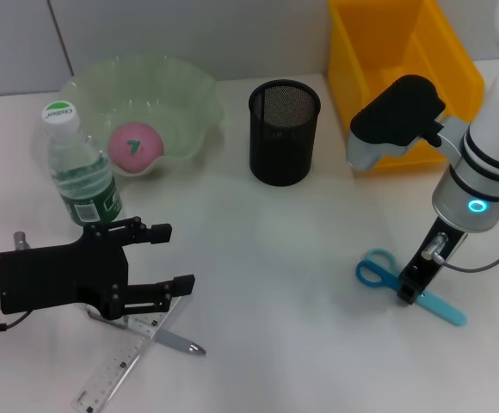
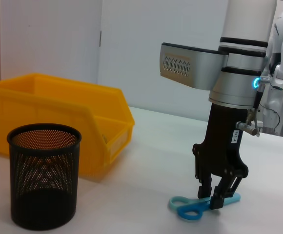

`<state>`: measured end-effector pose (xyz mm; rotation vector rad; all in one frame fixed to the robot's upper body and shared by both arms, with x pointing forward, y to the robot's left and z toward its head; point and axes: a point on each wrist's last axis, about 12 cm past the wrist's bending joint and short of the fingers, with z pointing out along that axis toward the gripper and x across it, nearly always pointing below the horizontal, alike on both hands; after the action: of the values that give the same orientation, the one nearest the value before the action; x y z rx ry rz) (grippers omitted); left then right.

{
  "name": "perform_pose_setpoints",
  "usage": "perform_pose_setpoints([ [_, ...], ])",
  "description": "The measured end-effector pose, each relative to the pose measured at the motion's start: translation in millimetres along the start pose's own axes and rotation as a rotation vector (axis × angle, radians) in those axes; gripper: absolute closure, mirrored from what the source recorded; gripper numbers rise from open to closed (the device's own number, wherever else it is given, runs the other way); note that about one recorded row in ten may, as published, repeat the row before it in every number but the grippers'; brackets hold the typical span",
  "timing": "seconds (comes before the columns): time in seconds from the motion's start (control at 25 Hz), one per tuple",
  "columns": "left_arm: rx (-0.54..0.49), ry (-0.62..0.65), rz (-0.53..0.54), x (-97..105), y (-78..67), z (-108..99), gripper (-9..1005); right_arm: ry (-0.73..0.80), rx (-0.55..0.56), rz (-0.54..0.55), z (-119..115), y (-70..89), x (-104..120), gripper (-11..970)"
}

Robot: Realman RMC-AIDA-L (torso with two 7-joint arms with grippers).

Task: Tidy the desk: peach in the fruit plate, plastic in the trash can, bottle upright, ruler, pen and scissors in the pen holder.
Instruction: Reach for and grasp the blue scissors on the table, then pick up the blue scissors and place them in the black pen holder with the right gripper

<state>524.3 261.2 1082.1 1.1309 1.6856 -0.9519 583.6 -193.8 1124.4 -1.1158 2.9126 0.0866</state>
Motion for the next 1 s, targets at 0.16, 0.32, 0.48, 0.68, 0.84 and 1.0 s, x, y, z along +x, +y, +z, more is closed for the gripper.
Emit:
perform_pose_setpoints([
  [0.16, 0.000, 0.000, 0.000, 0, 0.0, 0, 197, 0.001, 0.000, -0.001, 0, 0.1, 0, 676],
  [0.32, 0.001, -0.001, 0.000, 0, -0.2, 0, 197, 0.001, 0.000, -0.001, 0, 0.1, 0, 701],
  [0.48, 0.000, -0.005, 0.000, 0, -0.1, 0, 197, -0.004, 0.001, -0.002, -1, 0.0, 1, 716],
  [0.68, -0.001, -0.009, -0.001, -1, 0.0, 1, 197, -0.020, 0.005, -0.003, -5, -0.3, 0, 735],
  [0.84, 0.000, -0.011, -0.001, -1, -0.2, 1, 197, -0.070, -0.009, 0.013, -17, -2.6, -1, 741],
  [1.0, 0.000, -0.015, -0.001, -2, -0.2, 1, 197, -0.225, 0.010, 0.027, -53, -10.1, -3, 743],
])
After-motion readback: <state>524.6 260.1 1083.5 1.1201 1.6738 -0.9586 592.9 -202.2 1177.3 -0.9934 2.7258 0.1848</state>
